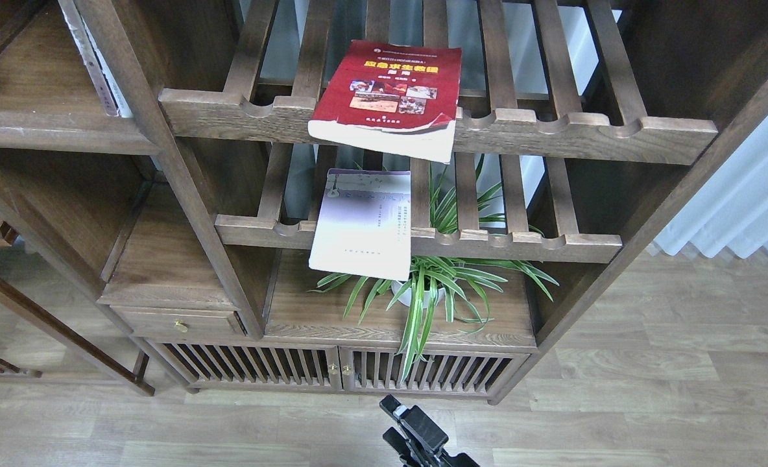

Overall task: Organize books on shelf
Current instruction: 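Carry the green book with the left gripper onto the side shelf section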

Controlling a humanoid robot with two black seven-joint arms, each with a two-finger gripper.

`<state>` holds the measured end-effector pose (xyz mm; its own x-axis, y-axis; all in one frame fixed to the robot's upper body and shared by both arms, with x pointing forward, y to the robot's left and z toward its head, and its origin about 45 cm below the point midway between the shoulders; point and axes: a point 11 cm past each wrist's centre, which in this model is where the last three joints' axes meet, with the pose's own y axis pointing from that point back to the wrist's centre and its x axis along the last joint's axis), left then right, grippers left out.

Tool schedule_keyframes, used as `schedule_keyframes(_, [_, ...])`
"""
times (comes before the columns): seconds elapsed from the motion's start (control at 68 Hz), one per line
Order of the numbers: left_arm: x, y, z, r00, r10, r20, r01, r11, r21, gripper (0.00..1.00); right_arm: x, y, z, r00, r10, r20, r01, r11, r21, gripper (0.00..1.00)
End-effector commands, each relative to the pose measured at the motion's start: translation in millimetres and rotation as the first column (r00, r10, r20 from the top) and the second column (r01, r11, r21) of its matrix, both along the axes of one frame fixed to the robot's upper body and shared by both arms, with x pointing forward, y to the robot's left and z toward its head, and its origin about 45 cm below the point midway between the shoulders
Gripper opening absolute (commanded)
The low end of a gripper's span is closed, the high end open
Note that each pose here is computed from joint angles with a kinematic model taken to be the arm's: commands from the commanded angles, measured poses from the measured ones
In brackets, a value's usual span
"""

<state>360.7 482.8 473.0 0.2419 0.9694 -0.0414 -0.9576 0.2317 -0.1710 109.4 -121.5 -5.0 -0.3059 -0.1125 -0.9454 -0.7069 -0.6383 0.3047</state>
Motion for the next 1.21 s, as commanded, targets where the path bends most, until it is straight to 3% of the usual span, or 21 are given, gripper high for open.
schedule_keyframes(0.0, [22.1, -12.8, 3.0, 1.000, 0.003, 0.002, -0.003, 1.000, 0.020, 0.07, 0.4, 0.1, 0.4, 1.000, -0.001, 0.001, 0.001, 1.000, 0.001, 0.99])
schedule_keyframes(0.367, [76.7, -59.3, 27.1, 0.998, -0.062, -0.029, 0.064, 0.995, 0.078, 0.08, 1.3, 0.3, 1.8, 1.000, -0.005, 0.005, 0.004, 1.000, 0.004, 0.99])
schedule_keyframes(0.573, [100.2, -77.1, 17.5, 0.992, -0.091, -0.083, 0.096, 0.994, 0.051, 0.08, 4.3, -1.7, 2.4, 1.000, -0.015, 0.009, 0.015, 1.000, 0.004, 0.99])
schedule_keyframes(1.014, [125.6, -119.3, 13.0, 0.980, -0.137, -0.142, 0.153, 0.982, 0.107, 0.10, 5.7, -1.3, 4.0, 1.000, -0.020, 0.012, 0.020, 1.000, 0.010, 0.99])
schedule_keyframes(1.146, [127.0, -123.1, 7.5, 0.978, -0.146, -0.151, 0.162, 0.982, 0.099, 0.20, 6.2, -0.8, 4.8, 1.000, -0.020, 0.014, 0.020, 1.000, 0.012, 0.99])
schedule_keyframes(1.19, [126.6, -122.9, 4.7, 0.976, -0.152, -0.154, 0.167, 0.982, 0.088, 0.30, 6.7, -0.4, 5.6, 1.000, -0.020, 0.016, 0.020, 1.000, 0.014, 0.99])
